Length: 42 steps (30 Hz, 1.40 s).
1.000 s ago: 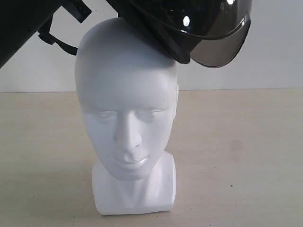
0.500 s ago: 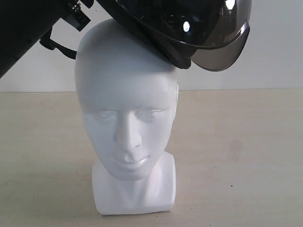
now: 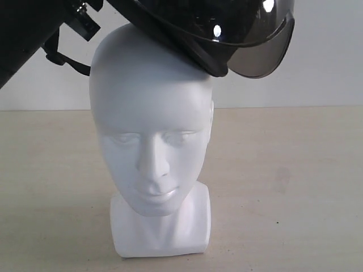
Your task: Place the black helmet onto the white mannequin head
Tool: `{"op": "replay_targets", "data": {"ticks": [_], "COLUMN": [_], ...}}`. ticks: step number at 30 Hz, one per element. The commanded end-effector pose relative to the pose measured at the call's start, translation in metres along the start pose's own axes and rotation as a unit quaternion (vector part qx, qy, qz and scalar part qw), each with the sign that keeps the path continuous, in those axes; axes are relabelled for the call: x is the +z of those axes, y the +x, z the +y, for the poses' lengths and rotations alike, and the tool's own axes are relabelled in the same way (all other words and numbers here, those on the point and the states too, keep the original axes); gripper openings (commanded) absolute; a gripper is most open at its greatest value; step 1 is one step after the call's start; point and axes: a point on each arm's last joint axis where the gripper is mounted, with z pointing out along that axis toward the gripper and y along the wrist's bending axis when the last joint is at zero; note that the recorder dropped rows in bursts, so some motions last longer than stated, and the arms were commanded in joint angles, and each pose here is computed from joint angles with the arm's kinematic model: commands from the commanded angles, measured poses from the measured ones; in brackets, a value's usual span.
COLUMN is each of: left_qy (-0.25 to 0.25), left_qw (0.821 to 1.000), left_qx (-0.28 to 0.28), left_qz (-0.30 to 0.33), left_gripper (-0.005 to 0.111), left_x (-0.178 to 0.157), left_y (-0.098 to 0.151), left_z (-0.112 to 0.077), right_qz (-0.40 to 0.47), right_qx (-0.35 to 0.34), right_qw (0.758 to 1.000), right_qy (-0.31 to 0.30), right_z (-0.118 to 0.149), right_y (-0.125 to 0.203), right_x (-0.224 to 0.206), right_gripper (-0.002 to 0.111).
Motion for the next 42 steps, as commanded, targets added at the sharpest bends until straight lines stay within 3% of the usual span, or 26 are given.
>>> {"op": "replay_targets", "data": {"ticks": [1,42], "left_qy": [0.003,-0.022], "left_qw": [1.000,1.000], "left_qx": [0.020,0.011], "left_qz": [-0.004,0.011], "left_gripper": [0.004,0.004], "left_x": [-0.009,-0.023], "left_y": [-0.004,0.005], "left_z": [-0.006,0.002], "right_qz": [0.002,0.004], "right_qx": [0.000,0.011], "right_qw": [0.999,0.999], "right_qy": [-0.042,-0.049], "right_z": [0.011,0.012], "right_y": [-0.001,-0.001], "right_x": [0.006,0.006], "right_gripper": [0.000,0.000]}}
